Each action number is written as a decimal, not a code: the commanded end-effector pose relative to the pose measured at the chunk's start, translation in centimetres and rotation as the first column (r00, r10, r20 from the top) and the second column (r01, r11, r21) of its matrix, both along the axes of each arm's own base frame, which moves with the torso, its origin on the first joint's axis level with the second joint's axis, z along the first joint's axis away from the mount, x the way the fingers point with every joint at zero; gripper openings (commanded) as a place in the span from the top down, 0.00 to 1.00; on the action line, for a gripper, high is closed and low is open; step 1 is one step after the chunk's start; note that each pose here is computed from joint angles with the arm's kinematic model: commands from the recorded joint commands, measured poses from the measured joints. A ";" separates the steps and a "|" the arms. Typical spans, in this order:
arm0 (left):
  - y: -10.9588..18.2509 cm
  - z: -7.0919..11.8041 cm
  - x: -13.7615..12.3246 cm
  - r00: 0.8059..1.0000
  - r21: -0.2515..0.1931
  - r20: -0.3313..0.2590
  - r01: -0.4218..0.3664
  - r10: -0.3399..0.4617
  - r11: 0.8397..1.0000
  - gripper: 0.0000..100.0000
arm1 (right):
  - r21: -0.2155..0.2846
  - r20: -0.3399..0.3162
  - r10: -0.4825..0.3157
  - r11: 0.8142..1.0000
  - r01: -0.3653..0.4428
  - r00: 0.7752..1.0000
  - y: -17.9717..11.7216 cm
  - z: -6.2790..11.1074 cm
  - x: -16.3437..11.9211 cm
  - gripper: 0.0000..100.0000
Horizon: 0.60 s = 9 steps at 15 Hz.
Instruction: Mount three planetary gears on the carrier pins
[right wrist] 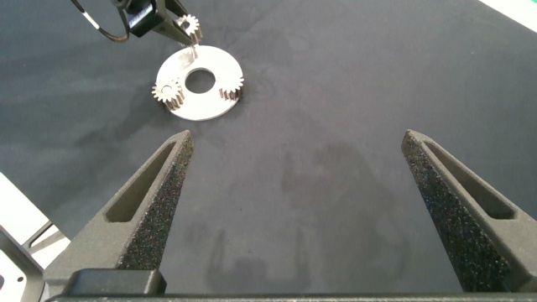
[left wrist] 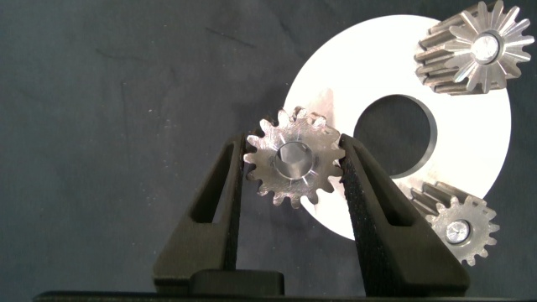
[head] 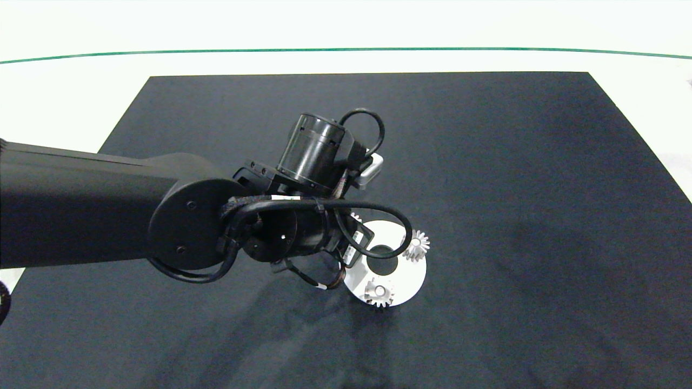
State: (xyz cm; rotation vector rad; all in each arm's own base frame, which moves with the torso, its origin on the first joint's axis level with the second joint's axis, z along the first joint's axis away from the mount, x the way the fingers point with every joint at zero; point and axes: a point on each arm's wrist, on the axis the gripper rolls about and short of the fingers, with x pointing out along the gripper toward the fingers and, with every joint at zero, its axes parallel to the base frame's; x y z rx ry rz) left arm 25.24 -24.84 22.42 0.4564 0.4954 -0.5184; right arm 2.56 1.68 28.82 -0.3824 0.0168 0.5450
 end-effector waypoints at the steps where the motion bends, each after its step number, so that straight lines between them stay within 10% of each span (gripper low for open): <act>1: -0.2 -0.2 0.1 1.000 0.005 -0.002 0.002 -0.002 1.000 0.87 | -0.001 0.004 -0.001 1.000 0.001 1.000 -0.1 0.0 -0.1 0.00; 9: -0.4 -0.3 0.2 1.000 0.005 -0.002 0.004 -0.004 1.000 0.87 | -0.003 0.002 0.001 1.000 -0.001 1.000 0.0 0.0 0.0 0.00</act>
